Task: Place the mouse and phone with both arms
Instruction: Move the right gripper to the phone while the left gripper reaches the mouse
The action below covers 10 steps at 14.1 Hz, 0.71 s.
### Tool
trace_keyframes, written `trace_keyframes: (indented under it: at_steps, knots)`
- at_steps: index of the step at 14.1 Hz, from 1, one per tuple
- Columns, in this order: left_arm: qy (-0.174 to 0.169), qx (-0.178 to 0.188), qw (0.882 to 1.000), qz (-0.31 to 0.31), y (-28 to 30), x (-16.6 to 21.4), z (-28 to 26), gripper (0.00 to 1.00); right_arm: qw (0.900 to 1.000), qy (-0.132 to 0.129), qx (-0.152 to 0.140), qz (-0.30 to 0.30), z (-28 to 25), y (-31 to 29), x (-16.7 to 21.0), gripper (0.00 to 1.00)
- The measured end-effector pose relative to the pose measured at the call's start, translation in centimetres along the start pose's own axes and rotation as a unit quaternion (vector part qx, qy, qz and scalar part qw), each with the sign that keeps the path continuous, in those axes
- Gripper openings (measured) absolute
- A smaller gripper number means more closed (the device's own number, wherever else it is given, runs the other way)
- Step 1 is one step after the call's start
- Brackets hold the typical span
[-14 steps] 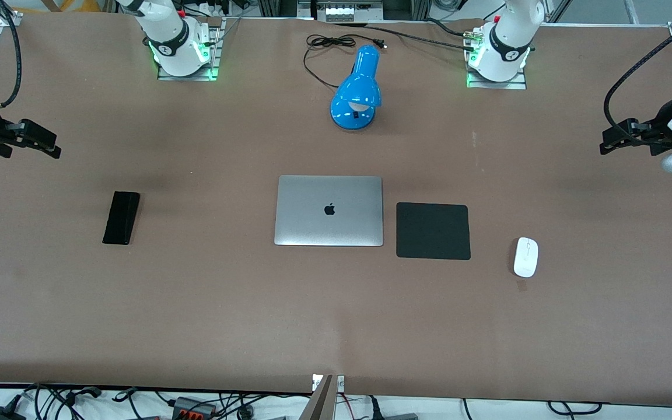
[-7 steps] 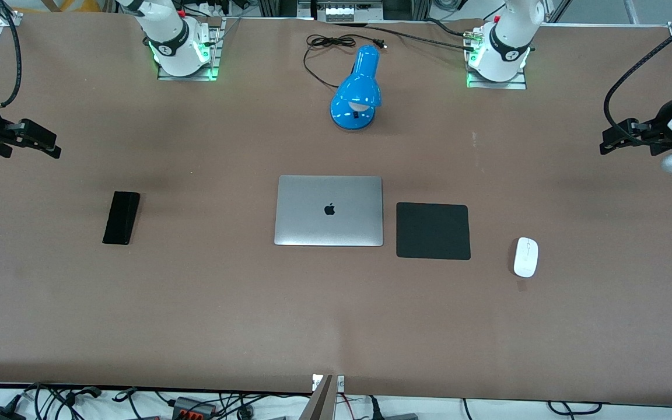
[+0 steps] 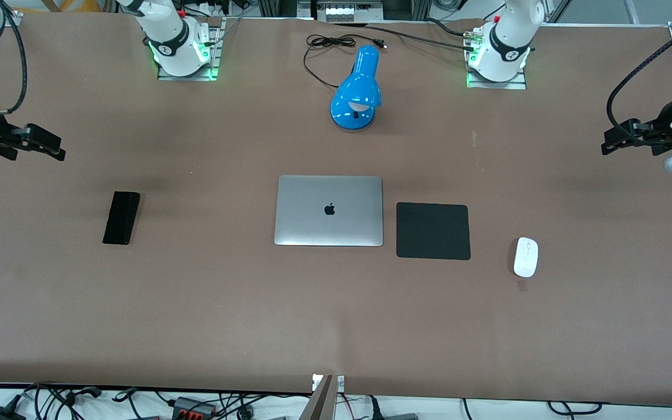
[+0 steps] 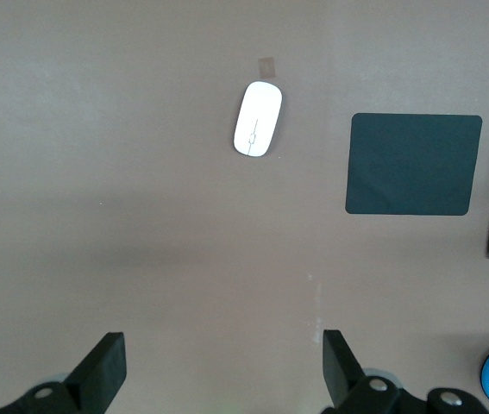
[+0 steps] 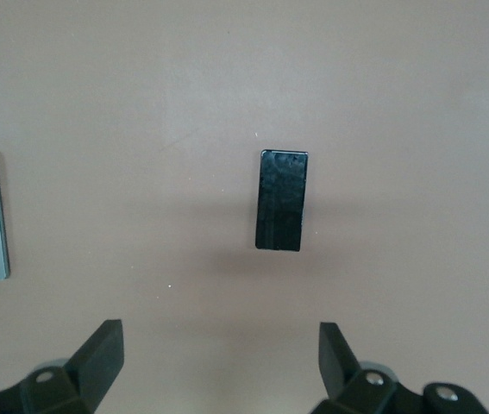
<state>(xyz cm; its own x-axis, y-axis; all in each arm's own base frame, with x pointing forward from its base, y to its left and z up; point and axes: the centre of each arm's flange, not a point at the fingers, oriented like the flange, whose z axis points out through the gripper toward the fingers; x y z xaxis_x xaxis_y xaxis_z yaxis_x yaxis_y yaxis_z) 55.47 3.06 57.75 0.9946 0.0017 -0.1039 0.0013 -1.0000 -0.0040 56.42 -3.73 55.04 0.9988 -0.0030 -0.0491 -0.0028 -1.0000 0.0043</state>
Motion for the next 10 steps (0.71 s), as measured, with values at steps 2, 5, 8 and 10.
trace_keyframes:
  at_steps: [2,5,8,10]
  knots:
    - [-0.003,-0.001,1.000,-0.001,-0.2,0.1,0.3,1.00,1.000,-0.017,-0.002,0.000,2.0,0.2,0.8,1.00]
    - [-0.010,-0.003,1.000,-0.006,-0.8,0.6,1.1,1.00,0.999,-0.027,-0.018,-0.003,4.9,0.6,2.4,1.00]
    - [-0.021,-0.013,1.000,-0.007,-1.6,3.2,3.2,1.00,0.999,-0.042,-0.022,-0.005,9.6,0.9,4.4,1.00]
    - [-0.050,-0.024,0.998,-0.004,-2.0,5.8,7.1,1.00,0.999,-0.049,-0.022,-0.002,13.3,1.6,5.8,1.00]
